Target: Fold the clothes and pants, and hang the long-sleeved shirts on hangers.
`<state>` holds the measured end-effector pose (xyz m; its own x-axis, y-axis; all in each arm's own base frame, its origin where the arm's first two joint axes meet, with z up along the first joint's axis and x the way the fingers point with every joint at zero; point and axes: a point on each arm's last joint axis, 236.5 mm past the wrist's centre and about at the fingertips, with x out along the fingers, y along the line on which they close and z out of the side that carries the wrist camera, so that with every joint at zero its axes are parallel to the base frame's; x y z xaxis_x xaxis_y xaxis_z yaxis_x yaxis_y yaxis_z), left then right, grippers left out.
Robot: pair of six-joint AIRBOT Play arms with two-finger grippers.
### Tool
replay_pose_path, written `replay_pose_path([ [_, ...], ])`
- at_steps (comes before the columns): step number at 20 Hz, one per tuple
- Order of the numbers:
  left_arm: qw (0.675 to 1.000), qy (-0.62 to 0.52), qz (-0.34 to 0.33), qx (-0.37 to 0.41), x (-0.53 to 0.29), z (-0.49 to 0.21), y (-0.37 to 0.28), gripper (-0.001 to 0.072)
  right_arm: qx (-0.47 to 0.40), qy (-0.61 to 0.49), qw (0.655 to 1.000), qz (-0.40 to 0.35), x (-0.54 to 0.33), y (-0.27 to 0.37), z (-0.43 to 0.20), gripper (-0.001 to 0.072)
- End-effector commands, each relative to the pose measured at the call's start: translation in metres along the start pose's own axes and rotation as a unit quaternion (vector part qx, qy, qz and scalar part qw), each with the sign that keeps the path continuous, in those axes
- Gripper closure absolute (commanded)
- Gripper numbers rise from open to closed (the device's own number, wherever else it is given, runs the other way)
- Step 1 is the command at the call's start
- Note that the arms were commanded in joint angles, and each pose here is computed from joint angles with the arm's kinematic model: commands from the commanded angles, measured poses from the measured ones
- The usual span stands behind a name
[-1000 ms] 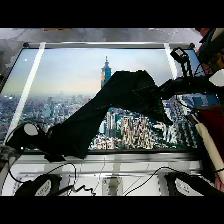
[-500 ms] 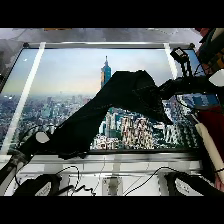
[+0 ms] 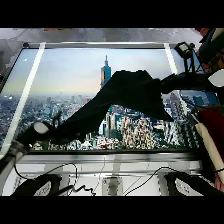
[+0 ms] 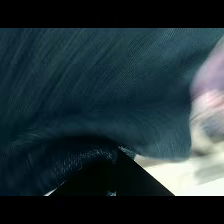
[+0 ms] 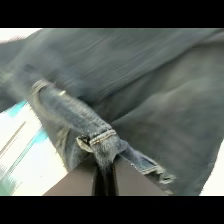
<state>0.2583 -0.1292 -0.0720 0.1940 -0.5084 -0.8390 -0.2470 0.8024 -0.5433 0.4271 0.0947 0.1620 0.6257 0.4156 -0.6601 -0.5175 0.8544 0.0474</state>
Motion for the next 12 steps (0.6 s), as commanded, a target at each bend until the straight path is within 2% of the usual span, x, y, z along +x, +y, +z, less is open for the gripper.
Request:
replay_pose_path([
  [1,0.988,-0.156,-0.010,0.000,-0.085,0.113,-0.013,0.0668,0.064,-0.085,0.988,-0.113,-0.011,-0.055,0.037,0.0680],
  [3,0.962,-0.271,0.002,-0.005,-0.170,0.183,-0.008,0.0669,0.061,-0.119,0.979,-0.151,-0.019,-0.073,0.052,0.0680],
  [6,0.901,-0.431,-0.002,-0.041,-0.305,0.261,-0.002,0.0669,0.042,-0.167,0.963,-0.208,-0.039,-0.098,0.077,0.0681],
  [9,0.850,-0.526,-0.003,-0.027,-0.399,0.297,-0.012,0.0669,0.049,-0.203,0.946,-0.250,-0.074,-0.126,0.106,0.0681],
  [12,0.815,-0.579,0.010,-0.012,-0.451,0.313,-0.013,0.0668,0.121,-0.232,0.925,-0.277,-0.121,-0.162,0.115,0.0681],
])
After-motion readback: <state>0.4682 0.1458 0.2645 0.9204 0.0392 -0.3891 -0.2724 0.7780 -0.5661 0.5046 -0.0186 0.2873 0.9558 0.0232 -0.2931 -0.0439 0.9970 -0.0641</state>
